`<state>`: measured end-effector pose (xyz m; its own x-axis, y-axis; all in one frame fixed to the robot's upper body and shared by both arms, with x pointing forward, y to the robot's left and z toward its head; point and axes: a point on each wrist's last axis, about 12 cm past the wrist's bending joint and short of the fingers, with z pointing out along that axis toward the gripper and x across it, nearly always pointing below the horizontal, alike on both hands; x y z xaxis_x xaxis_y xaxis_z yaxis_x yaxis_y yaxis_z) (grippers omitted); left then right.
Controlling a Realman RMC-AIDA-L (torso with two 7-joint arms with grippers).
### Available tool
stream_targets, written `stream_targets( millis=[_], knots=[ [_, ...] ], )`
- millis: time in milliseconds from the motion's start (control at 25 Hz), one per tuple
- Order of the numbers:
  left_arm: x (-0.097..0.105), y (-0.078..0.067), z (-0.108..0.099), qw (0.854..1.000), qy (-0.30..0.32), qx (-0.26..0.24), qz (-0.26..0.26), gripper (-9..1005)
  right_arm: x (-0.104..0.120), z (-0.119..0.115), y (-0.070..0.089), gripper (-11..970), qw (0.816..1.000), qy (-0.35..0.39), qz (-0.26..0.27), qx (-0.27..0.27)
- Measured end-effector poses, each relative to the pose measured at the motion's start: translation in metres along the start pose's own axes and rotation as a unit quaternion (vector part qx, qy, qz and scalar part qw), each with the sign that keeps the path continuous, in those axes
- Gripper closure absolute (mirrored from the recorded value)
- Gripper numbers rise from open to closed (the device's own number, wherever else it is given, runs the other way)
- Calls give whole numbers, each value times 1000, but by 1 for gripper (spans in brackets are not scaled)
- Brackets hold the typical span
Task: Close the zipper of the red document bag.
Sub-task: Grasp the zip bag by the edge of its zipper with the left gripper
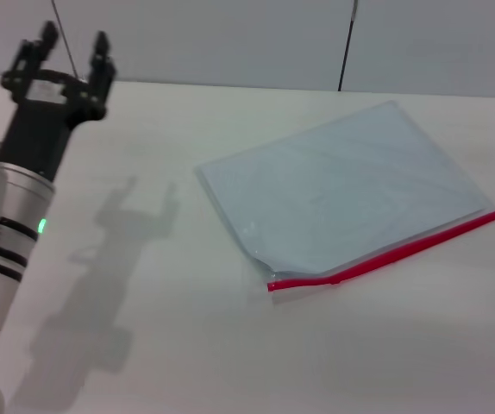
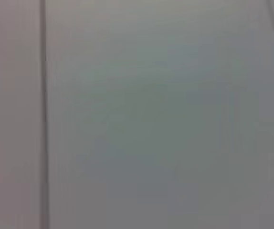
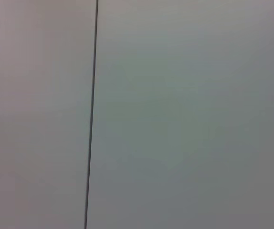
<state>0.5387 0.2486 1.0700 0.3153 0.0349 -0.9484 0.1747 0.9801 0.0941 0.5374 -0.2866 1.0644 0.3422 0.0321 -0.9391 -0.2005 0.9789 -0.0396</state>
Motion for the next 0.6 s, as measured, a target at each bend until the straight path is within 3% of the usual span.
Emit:
stream_targets(
  millis=[200, 600],
  knots=[
    [5, -21, 13, 991, 31, 124, 32, 418, 0, 0, 0, 163, 1000, 1, -1, 0],
    [2, -60, 14, 936, 55, 337, 84, 436, 1, -2, -3, 163, 1000, 6, -4, 3]
  ],
)
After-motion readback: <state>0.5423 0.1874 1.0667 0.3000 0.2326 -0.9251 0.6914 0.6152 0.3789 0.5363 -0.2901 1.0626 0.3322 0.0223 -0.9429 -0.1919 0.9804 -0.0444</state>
